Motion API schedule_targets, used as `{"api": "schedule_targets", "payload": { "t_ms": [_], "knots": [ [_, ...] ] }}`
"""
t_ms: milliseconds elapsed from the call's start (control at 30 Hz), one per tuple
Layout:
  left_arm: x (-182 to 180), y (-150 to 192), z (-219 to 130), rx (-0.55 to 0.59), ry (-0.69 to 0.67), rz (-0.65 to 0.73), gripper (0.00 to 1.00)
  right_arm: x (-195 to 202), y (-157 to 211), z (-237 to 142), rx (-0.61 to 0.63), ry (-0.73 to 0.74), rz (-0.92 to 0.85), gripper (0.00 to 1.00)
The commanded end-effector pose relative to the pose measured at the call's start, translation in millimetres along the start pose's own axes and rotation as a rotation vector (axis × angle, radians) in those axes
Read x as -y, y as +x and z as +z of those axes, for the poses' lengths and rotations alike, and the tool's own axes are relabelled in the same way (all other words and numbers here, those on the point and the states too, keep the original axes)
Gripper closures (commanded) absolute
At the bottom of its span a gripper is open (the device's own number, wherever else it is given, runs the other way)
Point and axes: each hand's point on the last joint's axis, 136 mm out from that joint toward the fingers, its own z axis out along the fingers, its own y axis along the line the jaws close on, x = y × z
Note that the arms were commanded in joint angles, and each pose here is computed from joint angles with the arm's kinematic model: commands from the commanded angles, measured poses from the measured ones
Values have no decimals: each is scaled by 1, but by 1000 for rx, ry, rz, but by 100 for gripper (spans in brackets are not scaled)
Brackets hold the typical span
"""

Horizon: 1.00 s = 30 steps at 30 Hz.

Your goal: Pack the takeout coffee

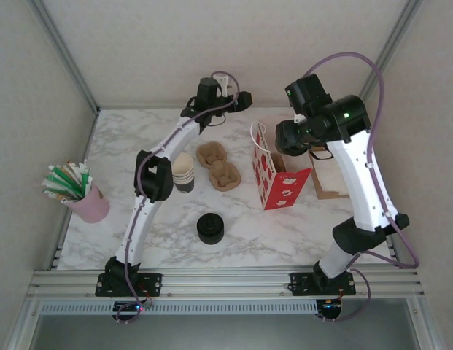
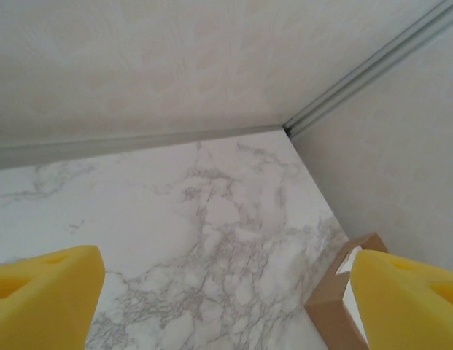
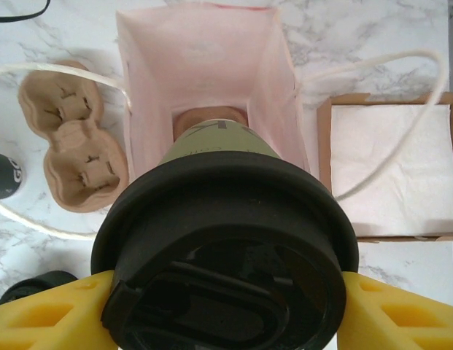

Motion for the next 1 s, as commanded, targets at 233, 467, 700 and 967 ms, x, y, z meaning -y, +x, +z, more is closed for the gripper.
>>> {"api": "schedule_targets", "payload": {
  "t_ms": [233,467,700,967],
  "knots": [
    [17,21,21,-18,126,70,15,13,50,36,-317,64,-45,32],
    [16,32,30,-22,158,64,15,13,60,54,-399,76,-42,33],
    [28,48,36,-56,198,83,15,14,70,62,-453,87,-43,33],
    [46,74,39,-139,252,103,17,16,82,58,-482,89,-37,33]
  ]
}}
